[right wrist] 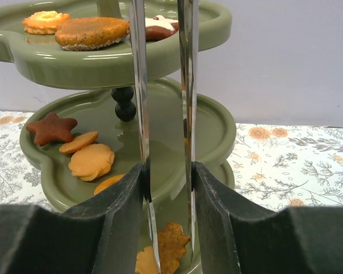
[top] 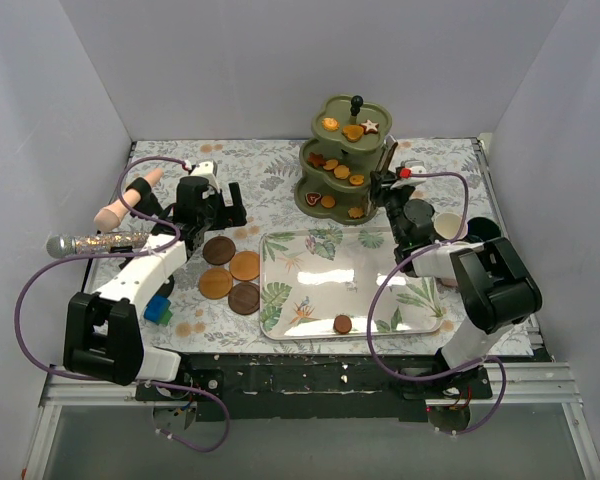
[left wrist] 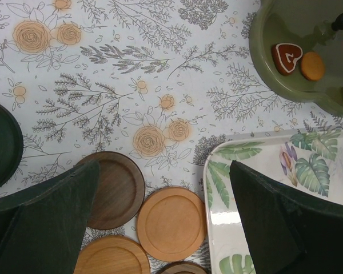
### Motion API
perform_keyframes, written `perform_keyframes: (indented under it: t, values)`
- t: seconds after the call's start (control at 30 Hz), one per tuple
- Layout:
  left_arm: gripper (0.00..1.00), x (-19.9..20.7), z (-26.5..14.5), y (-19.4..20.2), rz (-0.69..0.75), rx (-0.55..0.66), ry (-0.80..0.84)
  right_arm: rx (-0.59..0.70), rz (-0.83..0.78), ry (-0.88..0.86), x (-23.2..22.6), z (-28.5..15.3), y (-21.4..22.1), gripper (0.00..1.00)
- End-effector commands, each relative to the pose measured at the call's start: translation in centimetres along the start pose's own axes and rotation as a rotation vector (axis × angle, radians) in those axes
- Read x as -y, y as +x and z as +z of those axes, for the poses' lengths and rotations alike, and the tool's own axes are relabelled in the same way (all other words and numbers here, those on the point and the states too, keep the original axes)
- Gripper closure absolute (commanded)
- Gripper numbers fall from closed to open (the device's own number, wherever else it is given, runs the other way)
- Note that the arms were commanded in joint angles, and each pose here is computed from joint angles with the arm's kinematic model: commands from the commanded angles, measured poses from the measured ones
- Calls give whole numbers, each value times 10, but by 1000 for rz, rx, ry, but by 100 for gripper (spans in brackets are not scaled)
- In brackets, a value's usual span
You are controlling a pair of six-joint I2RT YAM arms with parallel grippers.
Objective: Serve the afternoon tea
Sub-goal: Place the desert on the desert table.
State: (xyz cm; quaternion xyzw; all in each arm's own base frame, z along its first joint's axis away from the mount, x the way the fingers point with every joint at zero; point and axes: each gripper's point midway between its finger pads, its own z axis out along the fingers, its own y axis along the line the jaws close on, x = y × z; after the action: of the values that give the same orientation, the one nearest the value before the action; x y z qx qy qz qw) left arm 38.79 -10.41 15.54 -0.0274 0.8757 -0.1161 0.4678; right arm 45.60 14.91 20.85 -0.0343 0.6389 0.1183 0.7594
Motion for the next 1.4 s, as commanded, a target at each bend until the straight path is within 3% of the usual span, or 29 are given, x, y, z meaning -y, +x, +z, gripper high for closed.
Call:
perform_keyframes:
  t: [0.0,0.33,0.77,1.07,1.2,1.37]
  values:
    - [2,-3,2,-4,12,9,-17,180,21,-16,-5,15,-46,61]
    - [2,-4,4,-3,14,0,-19,188,-5,-15,-4,18,-41,59]
    - [2,-4,6,-1,15,-8,-19,169,-31,-28,-7,26,-34,46]
    - [2,-3,6,-1,15,-10,-18,166,-17,-22,-6,27,-32,47]
    - [2,-3,6,0,15,-10,-16,171,4,-12,-4,24,-31,58]
    - [2,-3,6,0,15,-12,-15,187,27,10,0,19,-33,60]
